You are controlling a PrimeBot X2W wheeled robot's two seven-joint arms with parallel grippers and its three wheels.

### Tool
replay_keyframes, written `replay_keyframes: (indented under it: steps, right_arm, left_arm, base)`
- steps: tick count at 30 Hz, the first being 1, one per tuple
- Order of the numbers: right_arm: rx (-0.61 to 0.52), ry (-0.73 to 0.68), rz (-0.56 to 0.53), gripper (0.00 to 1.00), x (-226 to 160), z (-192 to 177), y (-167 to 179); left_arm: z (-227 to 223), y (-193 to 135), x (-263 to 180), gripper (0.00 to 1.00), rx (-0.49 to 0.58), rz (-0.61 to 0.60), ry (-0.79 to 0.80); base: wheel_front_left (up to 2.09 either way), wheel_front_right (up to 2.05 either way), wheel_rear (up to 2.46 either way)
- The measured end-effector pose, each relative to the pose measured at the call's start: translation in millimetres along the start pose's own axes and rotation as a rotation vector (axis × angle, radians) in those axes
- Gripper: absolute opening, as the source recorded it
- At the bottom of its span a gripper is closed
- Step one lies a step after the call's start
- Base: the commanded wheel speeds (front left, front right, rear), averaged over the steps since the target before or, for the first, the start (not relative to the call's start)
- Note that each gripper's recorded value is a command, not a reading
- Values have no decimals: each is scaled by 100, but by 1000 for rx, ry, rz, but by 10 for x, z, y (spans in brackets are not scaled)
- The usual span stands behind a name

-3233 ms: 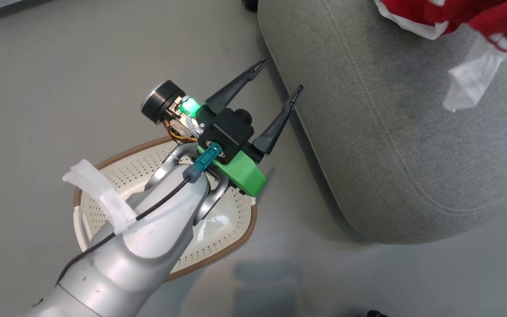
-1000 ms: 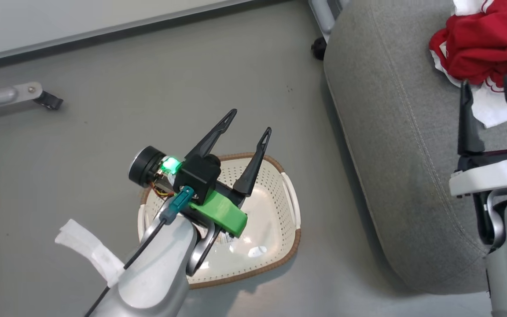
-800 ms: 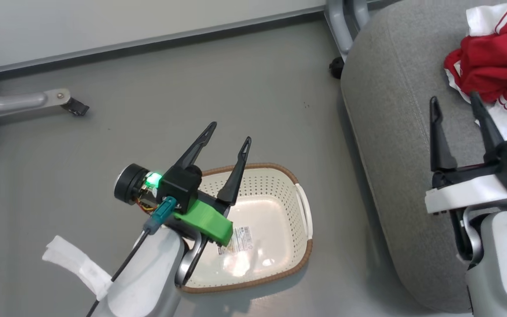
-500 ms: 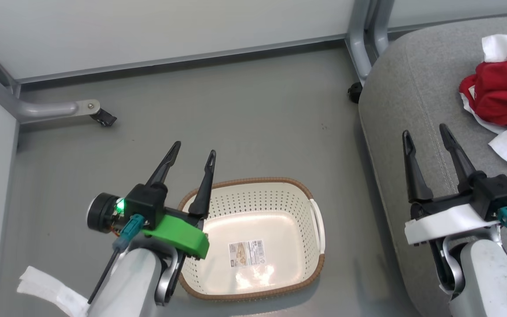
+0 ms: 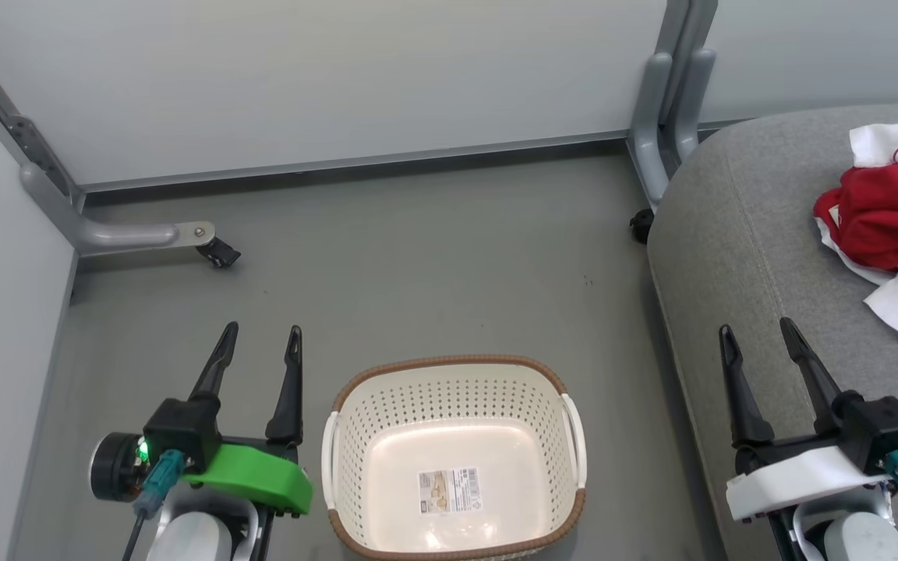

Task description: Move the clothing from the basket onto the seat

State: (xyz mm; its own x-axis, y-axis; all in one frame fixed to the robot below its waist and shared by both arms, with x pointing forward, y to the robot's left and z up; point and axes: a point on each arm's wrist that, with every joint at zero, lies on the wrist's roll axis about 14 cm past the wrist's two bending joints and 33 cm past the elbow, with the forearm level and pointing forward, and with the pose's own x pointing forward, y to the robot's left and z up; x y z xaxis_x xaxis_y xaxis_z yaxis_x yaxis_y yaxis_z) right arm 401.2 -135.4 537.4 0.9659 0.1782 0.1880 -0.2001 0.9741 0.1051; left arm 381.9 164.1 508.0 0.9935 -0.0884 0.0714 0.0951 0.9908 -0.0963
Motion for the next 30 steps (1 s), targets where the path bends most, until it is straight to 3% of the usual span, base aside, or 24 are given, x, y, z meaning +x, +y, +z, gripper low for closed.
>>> replay_keyframes:
  steps: [16,30]
  right_arm:
    - [27,-11,5,100,-187,71,56]
    - [19,-19,21,100,-192,105,106]
  left_arm:
    - [167,344,-341,100,31,120,-54]
    - [185,342,-428,100,23,125,-65]
  base:
    - [0,0,0]
    - [0,0,0]
